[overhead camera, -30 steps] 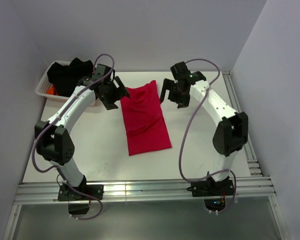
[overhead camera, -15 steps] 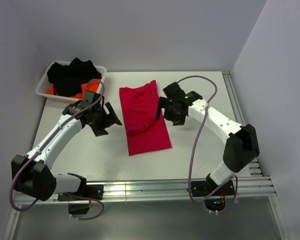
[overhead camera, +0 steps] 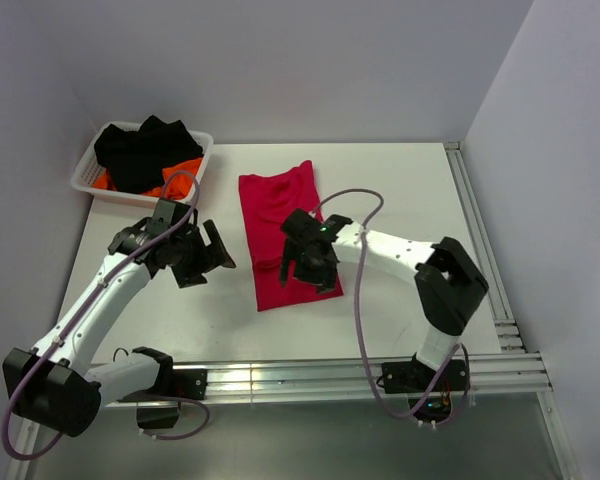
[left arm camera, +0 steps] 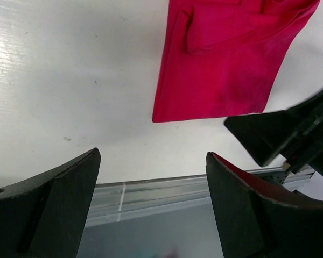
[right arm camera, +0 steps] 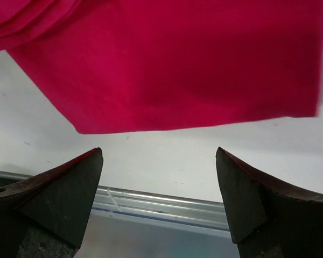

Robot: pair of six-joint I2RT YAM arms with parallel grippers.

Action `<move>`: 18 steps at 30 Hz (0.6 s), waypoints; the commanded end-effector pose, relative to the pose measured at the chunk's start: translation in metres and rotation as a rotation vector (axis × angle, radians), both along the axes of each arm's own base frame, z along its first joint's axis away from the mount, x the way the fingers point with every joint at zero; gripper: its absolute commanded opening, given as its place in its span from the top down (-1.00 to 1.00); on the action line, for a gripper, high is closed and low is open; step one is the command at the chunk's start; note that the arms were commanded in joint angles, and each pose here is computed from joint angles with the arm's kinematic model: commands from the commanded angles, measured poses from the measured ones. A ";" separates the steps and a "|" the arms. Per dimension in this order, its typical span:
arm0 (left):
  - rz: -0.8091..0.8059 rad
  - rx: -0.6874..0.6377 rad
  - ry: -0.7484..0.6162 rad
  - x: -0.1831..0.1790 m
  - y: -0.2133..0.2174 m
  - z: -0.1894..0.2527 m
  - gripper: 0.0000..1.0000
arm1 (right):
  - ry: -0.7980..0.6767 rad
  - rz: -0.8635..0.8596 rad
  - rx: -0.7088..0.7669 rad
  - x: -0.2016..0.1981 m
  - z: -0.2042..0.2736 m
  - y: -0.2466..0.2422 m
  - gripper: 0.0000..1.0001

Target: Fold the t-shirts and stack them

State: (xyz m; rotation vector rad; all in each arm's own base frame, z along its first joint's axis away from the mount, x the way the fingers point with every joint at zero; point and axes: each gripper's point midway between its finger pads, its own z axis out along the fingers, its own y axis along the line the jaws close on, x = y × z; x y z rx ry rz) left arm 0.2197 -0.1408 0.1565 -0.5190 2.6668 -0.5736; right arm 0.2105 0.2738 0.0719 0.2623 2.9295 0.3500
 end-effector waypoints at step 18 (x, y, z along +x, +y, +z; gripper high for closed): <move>-0.031 0.064 -0.031 -0.011 0.014 0.008 -0.68 | -0.002 0.108 -0.068 0.049 -0.012 0.073 -0.67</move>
